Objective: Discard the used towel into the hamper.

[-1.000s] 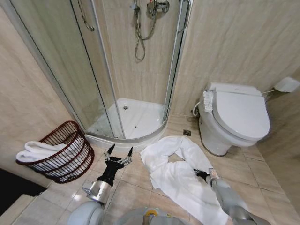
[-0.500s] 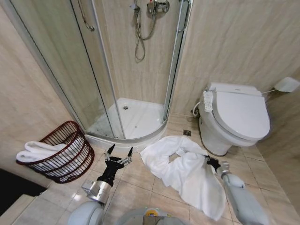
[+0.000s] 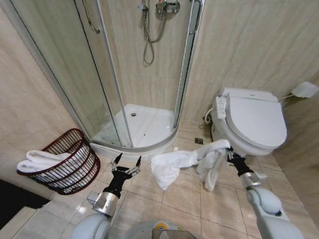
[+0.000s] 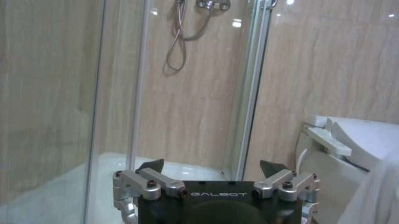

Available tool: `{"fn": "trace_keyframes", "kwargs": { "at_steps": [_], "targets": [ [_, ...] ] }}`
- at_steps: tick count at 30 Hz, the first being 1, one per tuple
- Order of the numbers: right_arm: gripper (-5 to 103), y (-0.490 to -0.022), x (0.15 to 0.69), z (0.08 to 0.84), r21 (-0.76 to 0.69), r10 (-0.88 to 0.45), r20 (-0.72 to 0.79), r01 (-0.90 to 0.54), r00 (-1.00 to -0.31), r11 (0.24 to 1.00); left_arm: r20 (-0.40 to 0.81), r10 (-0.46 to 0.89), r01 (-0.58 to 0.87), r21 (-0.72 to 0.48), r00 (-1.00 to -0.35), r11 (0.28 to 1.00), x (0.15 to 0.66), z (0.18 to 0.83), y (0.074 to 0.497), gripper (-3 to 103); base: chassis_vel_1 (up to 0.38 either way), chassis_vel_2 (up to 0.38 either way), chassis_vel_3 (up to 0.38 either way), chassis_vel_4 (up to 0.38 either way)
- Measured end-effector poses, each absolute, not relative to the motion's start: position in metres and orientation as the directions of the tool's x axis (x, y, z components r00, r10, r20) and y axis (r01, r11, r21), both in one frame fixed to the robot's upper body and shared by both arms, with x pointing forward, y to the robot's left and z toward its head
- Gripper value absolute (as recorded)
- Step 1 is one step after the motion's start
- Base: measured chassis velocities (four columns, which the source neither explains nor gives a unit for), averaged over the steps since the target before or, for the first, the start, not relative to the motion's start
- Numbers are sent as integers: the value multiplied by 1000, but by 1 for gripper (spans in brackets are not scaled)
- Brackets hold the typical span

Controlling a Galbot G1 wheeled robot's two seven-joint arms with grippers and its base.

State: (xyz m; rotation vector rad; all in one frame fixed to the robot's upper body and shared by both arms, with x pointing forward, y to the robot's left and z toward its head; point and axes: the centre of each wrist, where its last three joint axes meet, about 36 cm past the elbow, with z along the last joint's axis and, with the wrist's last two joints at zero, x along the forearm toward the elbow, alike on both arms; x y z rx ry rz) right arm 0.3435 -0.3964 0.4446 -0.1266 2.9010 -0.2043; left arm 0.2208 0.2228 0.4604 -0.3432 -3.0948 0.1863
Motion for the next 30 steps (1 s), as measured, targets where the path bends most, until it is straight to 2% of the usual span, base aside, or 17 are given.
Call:
{"fn": "trace_keyframes", "kwargs": {
  "at_steps": [13,15,20,22,25,30],
  "targets": [
    [3,-377,322,543,-176,-110,-454,-32,-884,984,9,220,217,-121,-976,969,221,460,223,100,0,0,0,0],
    [3,-369,312,571,-178,-132,-522,-44,-843,983,9,220,217,-121,-976,969,221,460,223,100,0,0,0,0],
    [3,-365,301,600,-202,-165,-586,-54,-793,978,9,220,217,-121,-976,969,221,460,223,100,0,0,0,0],
    [3,-373,297,620,-252,-200,-641,-44,-741,967,9,220,217,-121,-976,969,221,460,223,100,0,0,0,0],
    [3,-382,297,629,-301,-230,-670,-26,-706,953,9,220,217,-121,-976,969,221,460,223,100,0,0,0,0],
    [3,-382,292,643,-288,-222,-706,-14,-673,958,9,220,217,-121,-976,969,221,460,223,100,0,0,0,0]
  ]
}}
